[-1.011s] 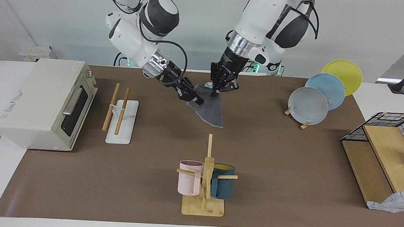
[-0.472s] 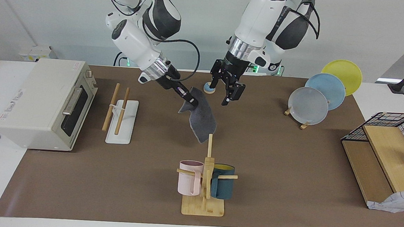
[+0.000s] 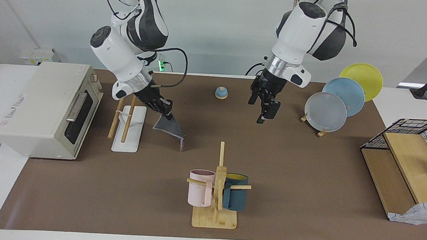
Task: Fold towel and hang on rack
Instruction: 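Carry the cloth with the right gripper to the wooden rods rack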
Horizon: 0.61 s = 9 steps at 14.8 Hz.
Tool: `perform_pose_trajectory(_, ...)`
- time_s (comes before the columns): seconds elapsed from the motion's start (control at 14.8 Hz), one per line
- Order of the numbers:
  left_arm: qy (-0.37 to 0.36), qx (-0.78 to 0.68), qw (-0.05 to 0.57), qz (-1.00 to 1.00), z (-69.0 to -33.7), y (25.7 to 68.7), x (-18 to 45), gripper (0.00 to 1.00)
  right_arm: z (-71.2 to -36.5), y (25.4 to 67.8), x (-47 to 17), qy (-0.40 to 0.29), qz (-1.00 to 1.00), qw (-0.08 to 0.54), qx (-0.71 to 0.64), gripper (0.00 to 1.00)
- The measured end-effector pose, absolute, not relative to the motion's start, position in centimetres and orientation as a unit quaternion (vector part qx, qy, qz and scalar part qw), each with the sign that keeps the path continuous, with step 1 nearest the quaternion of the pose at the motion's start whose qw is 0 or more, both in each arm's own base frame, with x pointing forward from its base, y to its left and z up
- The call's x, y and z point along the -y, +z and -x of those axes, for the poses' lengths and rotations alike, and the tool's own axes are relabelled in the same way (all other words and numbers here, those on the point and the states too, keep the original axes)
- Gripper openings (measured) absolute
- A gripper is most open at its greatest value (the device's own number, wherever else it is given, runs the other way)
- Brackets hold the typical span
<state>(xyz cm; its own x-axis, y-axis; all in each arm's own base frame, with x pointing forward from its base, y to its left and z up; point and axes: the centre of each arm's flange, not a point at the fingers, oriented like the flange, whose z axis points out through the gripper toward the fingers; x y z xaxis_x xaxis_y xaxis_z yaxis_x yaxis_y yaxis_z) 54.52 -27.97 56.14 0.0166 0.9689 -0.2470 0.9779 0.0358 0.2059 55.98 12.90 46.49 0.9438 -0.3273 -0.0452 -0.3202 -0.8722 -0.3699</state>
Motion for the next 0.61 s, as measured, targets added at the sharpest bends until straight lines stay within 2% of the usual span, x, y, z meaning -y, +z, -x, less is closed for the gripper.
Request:
perform_pose_trajectory(0.27, 0.019, -0.615, 0.153, -0.773, -57.2, 55.3, 21.4, 1.0, -56.3, 45.9, -9.4, -0.025, 0.988, 0.123, -0.093, 0.02)
perform_pose_trajectory(0.61, 0.036, -0.435, 0.115, -0.892, -58.5, 54.2, 15.0, 1.0, -56.4, 45.0, -4.2, -0.028, 0.998, 0.034, -0.049, 0.02)
